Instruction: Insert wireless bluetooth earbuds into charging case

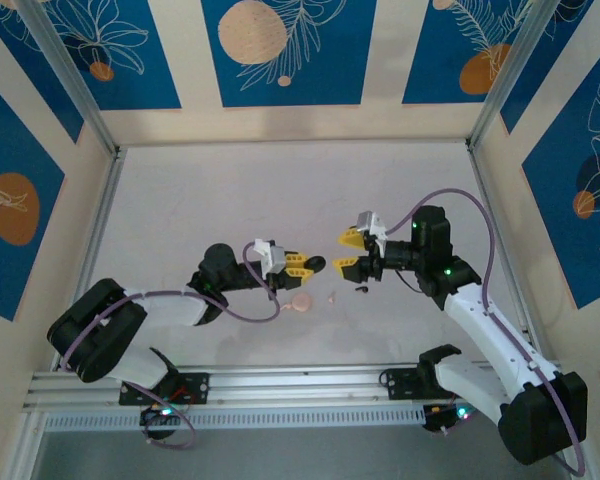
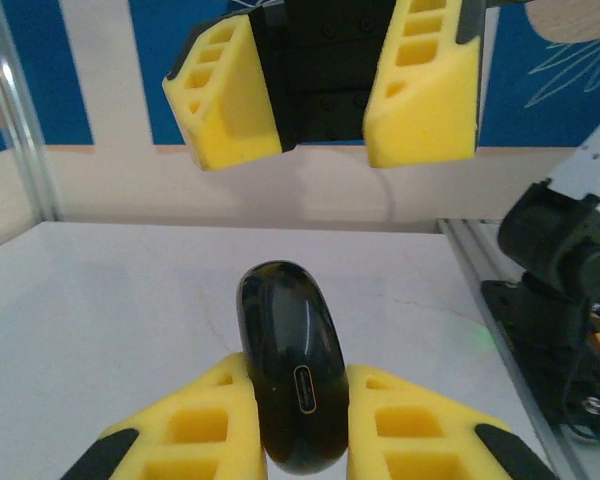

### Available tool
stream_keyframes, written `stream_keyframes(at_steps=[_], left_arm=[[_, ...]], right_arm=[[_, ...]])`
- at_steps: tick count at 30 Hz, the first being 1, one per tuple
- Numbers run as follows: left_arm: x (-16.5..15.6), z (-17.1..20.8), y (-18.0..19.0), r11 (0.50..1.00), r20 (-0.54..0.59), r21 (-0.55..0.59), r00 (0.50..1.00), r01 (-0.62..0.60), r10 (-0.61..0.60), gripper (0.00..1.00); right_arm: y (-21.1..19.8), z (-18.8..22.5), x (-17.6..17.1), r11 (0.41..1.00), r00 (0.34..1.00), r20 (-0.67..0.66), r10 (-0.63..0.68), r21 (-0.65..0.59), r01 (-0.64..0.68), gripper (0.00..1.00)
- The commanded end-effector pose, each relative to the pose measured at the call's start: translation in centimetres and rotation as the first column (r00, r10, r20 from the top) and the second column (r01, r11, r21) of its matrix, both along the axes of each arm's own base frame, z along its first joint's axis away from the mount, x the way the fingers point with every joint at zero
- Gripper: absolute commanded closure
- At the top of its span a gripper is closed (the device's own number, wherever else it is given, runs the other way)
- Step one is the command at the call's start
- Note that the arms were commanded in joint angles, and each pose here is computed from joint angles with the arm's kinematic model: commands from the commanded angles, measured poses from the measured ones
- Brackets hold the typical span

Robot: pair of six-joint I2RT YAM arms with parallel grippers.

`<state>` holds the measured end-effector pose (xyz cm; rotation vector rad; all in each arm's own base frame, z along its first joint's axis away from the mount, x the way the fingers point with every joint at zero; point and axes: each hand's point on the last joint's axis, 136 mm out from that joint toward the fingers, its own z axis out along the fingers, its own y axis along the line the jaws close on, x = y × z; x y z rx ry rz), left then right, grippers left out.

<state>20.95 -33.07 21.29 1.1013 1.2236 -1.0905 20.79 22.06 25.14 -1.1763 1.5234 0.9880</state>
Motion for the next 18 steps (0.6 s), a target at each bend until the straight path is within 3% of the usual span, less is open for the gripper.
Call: stream_keyframes(at_steps=[1, 18], left_arm=[[-1.0, 1.2, -0.2, 0.996, 0.063, -0.015, 0.995, 0.084, -0.082, 0.85], [-1.9, 2.8, 0.3, 0.994, 0.124, -0.048, 0.988, 0.100, -0.093, 0.85]], right_arm=[[0.5, 0.4, -2.3, 0.982, 0.977, 0.107, 0.187, -0.004, -0.187, 0.46], [3.3, -2.0, -1.8, 0.951, 0.954, 0.022, 0.298, -0.088, -0.295, 0.58]])
